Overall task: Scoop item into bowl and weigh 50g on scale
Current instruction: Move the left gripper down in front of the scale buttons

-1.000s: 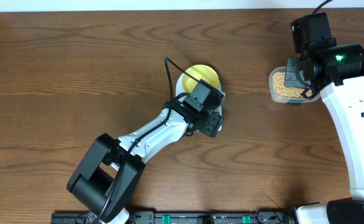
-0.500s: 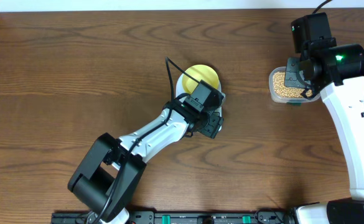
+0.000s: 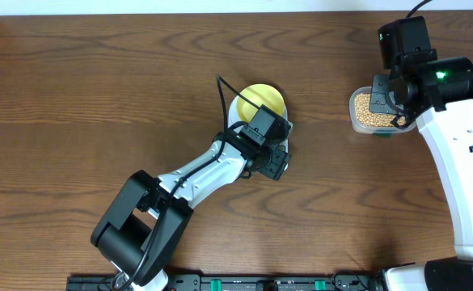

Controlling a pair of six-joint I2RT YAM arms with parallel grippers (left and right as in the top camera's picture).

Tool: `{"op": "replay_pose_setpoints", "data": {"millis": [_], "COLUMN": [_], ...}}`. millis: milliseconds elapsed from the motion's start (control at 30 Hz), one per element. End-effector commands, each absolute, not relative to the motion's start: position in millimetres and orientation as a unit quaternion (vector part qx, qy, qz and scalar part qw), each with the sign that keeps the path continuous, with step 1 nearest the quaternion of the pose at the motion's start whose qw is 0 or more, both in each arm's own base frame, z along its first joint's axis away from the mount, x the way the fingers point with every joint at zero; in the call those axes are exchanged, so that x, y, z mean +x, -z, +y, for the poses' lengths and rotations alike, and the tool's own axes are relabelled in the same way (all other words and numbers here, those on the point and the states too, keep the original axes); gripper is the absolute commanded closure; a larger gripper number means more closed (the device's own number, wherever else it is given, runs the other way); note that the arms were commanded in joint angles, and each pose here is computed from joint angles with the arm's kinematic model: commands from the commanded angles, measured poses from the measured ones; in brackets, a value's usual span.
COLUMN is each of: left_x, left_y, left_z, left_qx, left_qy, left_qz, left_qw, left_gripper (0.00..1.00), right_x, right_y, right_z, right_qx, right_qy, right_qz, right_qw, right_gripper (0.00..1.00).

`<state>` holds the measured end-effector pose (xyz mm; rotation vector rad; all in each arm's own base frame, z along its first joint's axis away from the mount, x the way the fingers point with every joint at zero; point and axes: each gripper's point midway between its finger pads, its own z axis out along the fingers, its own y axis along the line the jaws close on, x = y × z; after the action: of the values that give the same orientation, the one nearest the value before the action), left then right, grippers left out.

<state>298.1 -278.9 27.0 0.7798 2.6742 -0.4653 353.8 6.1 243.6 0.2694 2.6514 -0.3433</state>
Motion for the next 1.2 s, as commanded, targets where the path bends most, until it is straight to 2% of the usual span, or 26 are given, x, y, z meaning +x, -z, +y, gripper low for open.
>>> {"op": "replay_pose_setpoints", "data": {"millis": [0,633,1167], "left_x": [298.0,298.3,303.8], "left_y": [-16.8,-15.5,-104.2], "left_z": [-279.0,-278.6,-269.0], "left_qx": [0.268,0.268,0.263], "left_qy": [0.158,0.158,0.163], "left_qz": [0.939,0.939,0.920], "left_qw": [0.149,0.148,0.241], "left_gripper": [0.32,0.32,0.32], "right_x": [356.3,357.1,359.1], "right_y": [-245.6,-245.9,-246.8], "right_z": [3.3,3.4,3.7], "right_qx": [0.108,0.108,0.109], "right_qy": [0.128,0.128,0.126], "right_qz": [0.959,0.958,0.957], "right_qw": [0.230,0.231,0.236], "right_gripper": [0.99,0.99,0.99]}}
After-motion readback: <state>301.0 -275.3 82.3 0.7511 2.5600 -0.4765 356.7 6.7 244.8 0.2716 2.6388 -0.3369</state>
